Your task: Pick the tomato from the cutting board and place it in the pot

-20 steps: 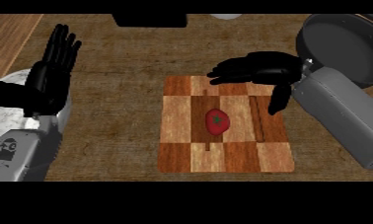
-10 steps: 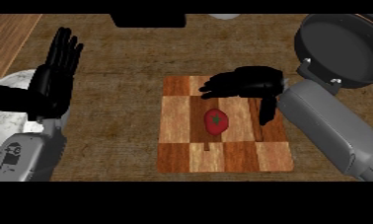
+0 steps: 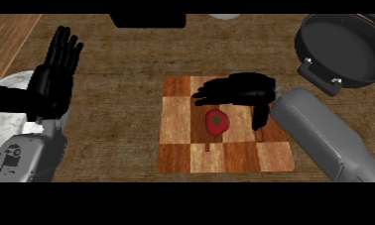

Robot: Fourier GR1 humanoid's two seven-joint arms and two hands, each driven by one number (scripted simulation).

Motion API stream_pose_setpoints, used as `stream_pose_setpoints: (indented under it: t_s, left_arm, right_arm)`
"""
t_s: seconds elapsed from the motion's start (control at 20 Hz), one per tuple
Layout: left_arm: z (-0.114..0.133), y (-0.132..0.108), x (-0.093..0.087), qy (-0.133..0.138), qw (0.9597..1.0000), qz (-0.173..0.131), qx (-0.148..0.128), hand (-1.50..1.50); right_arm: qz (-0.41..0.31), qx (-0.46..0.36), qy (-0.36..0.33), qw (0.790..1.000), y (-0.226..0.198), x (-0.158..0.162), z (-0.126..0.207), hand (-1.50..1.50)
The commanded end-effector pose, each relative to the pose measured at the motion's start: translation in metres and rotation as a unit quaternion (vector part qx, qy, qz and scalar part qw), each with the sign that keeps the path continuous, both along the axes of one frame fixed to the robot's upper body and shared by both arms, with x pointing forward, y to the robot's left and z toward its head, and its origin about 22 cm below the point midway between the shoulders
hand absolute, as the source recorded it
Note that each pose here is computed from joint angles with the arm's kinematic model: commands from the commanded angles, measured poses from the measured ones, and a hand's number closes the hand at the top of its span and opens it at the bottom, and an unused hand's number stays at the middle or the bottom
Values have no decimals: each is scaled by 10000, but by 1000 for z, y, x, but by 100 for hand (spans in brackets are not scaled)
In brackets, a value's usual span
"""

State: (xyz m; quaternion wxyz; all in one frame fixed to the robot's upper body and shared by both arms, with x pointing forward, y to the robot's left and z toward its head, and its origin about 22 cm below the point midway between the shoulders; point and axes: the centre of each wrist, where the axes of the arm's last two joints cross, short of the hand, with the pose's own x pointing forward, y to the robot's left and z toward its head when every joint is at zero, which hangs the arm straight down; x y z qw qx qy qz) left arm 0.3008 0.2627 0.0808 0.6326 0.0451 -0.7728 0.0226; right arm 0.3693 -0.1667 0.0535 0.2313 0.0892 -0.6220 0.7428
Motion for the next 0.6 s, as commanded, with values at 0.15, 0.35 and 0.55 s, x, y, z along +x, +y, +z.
stream_pose_setpoints:
  t_s: [0.15, 0.35, 0.55]
  left_arm:
    - [-14, 5, 3, 38, 10000, -3, 24, 0]
    - [0, 4, 6, 24, 10000, 13, -20, 0]
    - [-11, -3, 1, 37, 10000, 2, -3, 0]
  right_arm:
    - [-165, -286, 4, 9995, 8, 1, -29, -150]
    - [-140, -234, 29, 9996, 38, 2, -30, -150]
    - [44, -222, 69, 9997, 28, -16, -40, -150]
